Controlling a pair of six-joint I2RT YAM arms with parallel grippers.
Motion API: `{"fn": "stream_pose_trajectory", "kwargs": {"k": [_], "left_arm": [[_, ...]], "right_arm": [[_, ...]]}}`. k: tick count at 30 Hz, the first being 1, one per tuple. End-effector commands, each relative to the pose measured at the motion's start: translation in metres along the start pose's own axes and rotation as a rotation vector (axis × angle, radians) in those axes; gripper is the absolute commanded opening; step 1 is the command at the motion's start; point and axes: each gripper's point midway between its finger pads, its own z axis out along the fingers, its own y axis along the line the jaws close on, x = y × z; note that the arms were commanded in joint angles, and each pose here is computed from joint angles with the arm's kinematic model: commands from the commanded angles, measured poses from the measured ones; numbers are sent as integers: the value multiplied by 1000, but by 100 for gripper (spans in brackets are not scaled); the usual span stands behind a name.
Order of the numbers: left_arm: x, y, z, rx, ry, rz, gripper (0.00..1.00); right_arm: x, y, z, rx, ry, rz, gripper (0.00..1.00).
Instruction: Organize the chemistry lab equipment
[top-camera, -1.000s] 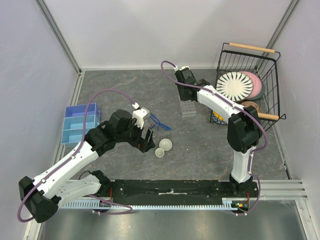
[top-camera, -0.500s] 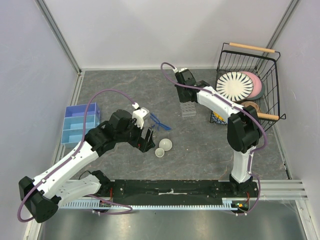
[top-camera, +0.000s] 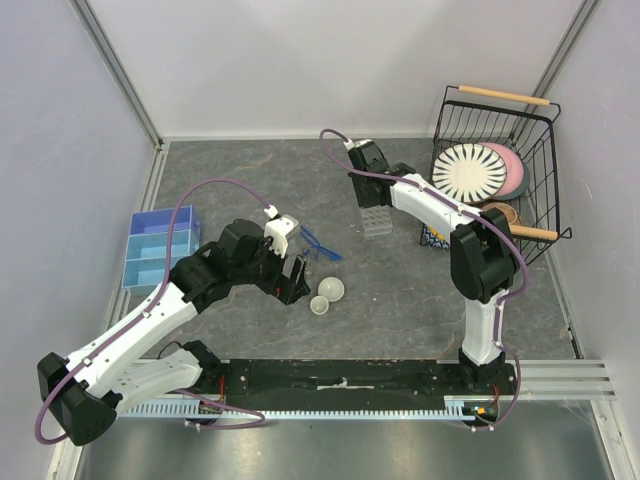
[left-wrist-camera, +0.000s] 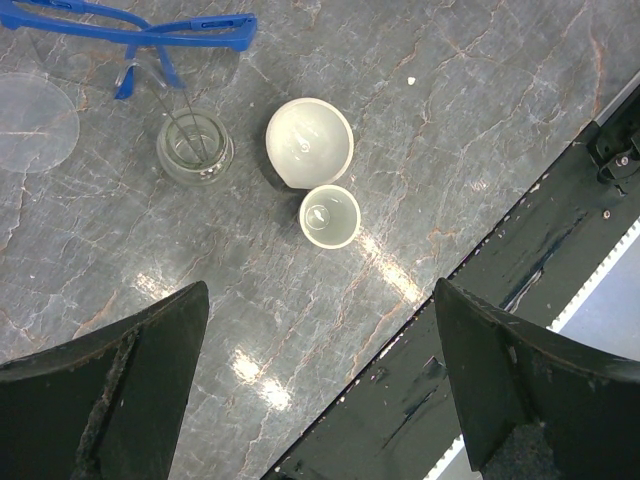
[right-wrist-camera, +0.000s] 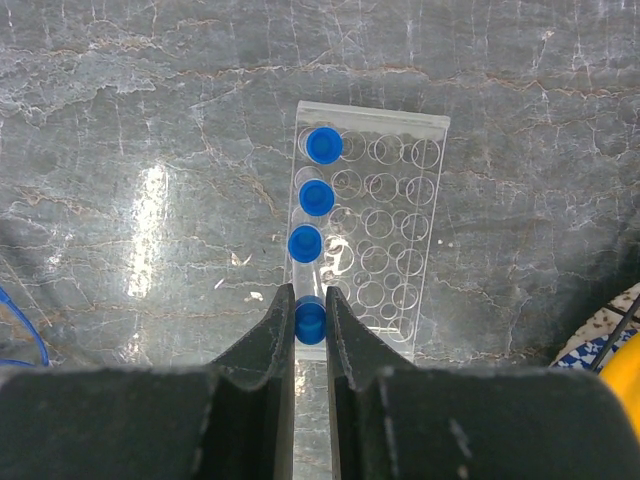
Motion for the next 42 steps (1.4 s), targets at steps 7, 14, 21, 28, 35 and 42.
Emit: {"fn": "stream_pose_trajectory", "kwargs": {"k": [7,14,21,28,35,42], "left_arm": [[-9,-1,-2,-3,-41,0,100],[-9,1,-2,-10,-41,-1,100],[-8,2,-1,-18,-36,2,100],[-8,3,-1,-21,-35,3,100],[-8,3,-2,-21,-35,3,100],[-10,2,-5,-20,-49,4,100]], "right_arm": [[7,-1,11,26,38,-15,0],[11,-2,15,28,56,-13,15],[0,-3,5,37,31,-5,40],[-20,-7,-25,38,-25,6,50],[-10,4,-70,45,-50,-30,54],[48,21,-79,28,-28,47,57]]}}
